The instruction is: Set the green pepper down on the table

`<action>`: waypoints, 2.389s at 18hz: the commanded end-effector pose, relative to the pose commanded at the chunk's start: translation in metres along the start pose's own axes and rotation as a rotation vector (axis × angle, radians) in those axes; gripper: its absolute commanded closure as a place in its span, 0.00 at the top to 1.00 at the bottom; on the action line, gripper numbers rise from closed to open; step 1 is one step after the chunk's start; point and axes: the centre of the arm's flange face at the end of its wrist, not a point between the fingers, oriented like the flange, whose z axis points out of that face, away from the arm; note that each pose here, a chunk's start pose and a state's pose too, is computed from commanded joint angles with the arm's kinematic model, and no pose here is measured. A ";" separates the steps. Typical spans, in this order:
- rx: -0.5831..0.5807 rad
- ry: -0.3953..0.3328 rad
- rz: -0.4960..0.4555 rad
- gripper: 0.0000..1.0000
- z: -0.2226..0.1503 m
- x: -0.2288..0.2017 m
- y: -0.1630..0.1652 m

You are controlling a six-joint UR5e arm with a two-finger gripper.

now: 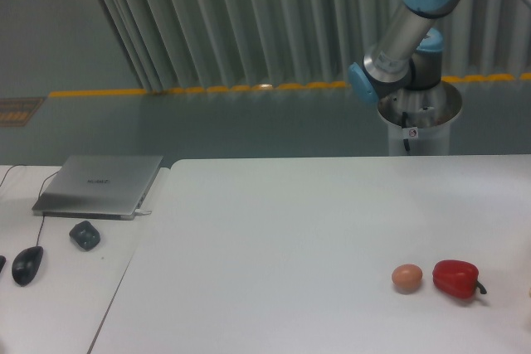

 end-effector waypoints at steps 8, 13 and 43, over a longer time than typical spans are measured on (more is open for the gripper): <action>0.010 -0.006 -0.046 0.90 0.003 -0.003 -0.004; 0.004 -0.003 -0.056 0.78 -0.003 -0.002 -0.004; 0.279 -0.120 -0.743 0.76 -0.171 -0.041 -0.067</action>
